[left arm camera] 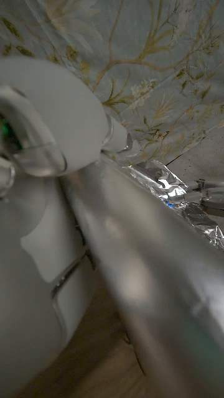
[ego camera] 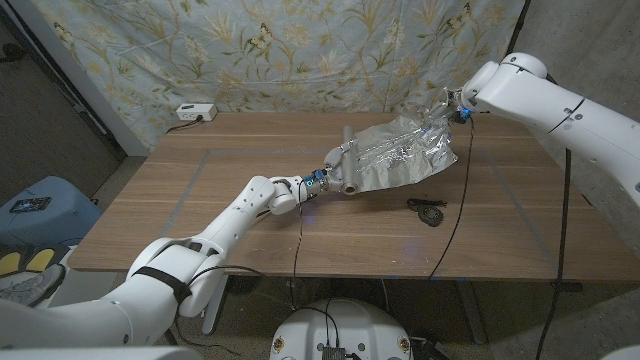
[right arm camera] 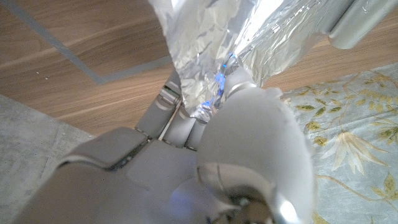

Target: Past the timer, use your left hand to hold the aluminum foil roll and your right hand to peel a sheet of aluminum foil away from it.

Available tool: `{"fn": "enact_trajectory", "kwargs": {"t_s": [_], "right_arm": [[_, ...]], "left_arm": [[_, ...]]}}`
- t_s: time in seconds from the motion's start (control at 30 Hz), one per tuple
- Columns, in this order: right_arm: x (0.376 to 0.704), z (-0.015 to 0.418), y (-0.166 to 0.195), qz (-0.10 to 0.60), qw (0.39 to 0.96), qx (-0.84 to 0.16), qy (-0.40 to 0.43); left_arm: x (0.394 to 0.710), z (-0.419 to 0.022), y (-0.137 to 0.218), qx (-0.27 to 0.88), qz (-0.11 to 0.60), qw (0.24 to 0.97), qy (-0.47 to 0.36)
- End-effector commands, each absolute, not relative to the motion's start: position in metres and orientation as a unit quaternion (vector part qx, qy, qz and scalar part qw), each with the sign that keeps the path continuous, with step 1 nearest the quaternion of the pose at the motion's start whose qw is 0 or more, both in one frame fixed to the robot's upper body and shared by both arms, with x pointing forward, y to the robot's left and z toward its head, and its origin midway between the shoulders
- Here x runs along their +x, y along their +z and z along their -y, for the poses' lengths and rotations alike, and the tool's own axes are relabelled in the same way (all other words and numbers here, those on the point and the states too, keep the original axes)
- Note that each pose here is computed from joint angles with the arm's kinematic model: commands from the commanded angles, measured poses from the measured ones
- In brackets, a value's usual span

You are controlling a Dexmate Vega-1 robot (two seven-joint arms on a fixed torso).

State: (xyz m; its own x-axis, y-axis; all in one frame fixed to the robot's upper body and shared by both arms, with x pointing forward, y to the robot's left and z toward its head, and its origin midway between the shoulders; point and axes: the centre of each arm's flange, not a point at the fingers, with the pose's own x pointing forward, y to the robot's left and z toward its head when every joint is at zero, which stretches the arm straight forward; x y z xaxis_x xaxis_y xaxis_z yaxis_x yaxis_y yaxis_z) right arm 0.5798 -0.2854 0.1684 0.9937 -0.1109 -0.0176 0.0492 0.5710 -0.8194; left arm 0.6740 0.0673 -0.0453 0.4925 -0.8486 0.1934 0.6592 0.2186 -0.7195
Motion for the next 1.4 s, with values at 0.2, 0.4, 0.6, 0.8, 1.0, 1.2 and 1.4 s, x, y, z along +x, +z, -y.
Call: {"fn": "enact_trajectory", "kwargs": {"t_s": [0.2, 0.4, 0.6, 0.8, 1.0, 1.2, 1.4], "right_arm": [[0.571, 0.298, 0.174, -0.034, 0.882, -0.466, -0.062], [0.568, 0.304, 0.174, -0.034, 0.883, -0.463, -0.070], [0.564, 0.309, 0.175, -0.029, 0.883, -0.463, -0.077], [0.561, 0.313, 0.176, -0.026, 0.884, -0.459, -0.083], [0.558, 0.316, 0.177, -0.025, 0.885, -0.457, -0.089], [0.558, 0.316, 0.177, -0.021, 0.886, -0.455, -0.089], [0.557, 0.314, 0.176, -0.016, 0.887, -0.453, -0.088]], "left_arm": [[0.671, -0.067, -0.046, -0.389, -0.112, 0.768, -0.495], [0.669, -0.068, -0.046, -0.384, -0.108, 0.773, -0.493], [0.667, -0.069, -0.044, -0.372, -0.103, 0.780, -0.492], [0.666, -0.070, -0.042, -0.367, -0.099, 0.783, -0.493], [0.666, -0.071, -0.041, -0.363, -0.099, 0.785, -0.492], [0.665, -0.074, -0.039, -0.359, -0.094, 0.796, -0.479], [0.663, -0.078, -0.037, -0.356, -0.088, 0.803, -0.470]]}}
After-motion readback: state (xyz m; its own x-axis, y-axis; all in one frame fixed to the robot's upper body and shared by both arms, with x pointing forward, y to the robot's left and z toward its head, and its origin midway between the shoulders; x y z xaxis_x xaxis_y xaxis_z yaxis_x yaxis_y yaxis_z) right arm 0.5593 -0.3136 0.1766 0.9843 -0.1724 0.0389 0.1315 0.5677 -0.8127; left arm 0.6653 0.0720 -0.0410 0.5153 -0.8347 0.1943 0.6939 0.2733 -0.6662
